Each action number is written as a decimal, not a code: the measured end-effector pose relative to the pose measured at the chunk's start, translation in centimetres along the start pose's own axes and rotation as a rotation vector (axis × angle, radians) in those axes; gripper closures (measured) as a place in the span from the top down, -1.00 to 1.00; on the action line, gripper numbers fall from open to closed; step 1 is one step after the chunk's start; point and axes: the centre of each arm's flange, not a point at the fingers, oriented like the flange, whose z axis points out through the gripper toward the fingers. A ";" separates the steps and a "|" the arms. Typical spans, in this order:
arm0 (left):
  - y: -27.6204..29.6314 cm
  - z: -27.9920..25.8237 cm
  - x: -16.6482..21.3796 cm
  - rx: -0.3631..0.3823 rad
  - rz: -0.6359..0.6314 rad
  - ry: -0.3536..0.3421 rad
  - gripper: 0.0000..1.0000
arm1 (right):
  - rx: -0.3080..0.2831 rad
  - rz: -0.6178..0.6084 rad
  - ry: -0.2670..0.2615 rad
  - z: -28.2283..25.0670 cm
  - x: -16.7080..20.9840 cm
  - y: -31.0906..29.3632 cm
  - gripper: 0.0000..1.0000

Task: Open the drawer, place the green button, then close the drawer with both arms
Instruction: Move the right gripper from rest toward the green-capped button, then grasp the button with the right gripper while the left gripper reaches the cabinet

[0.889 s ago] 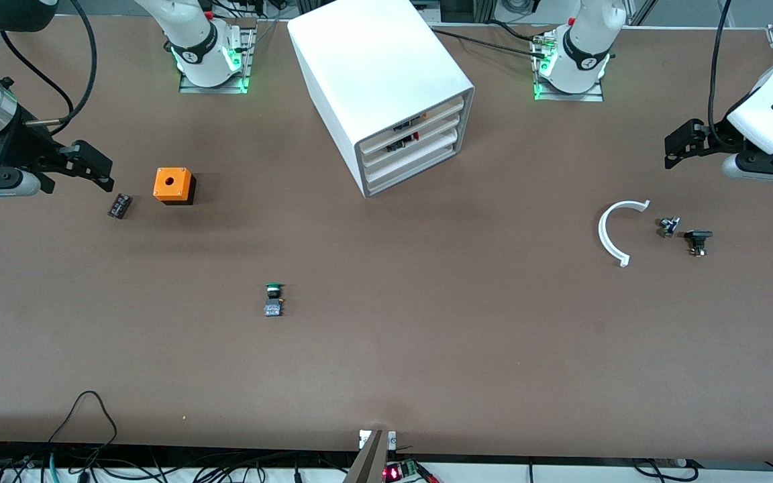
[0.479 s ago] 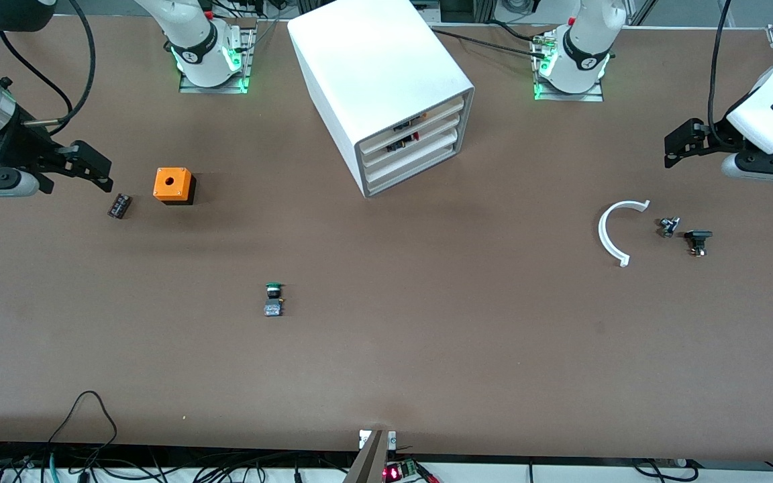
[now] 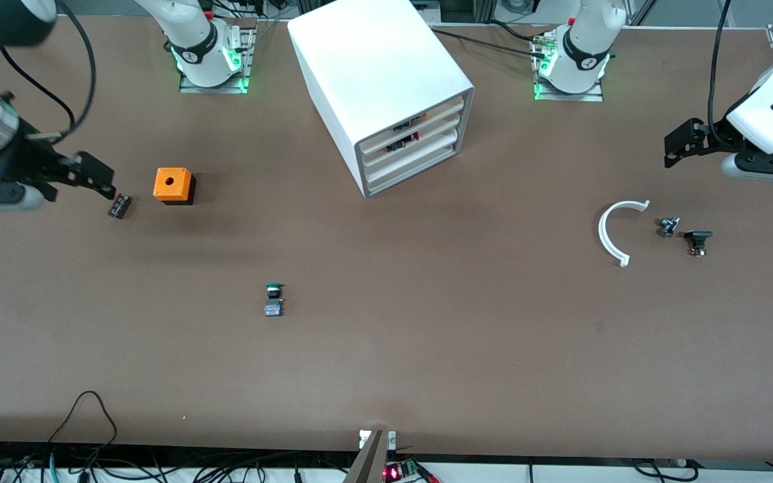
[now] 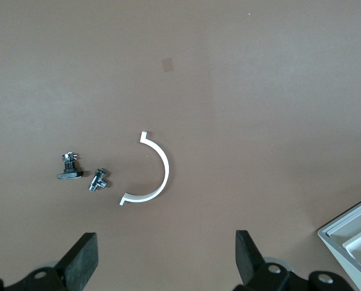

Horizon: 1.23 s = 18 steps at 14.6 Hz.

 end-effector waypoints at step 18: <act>4.0 4.9 -2.3 -0.282 0.065 -0.358 1.00 | 0.116 -0.130 0.107 24.1 8.7 -12.9 1.00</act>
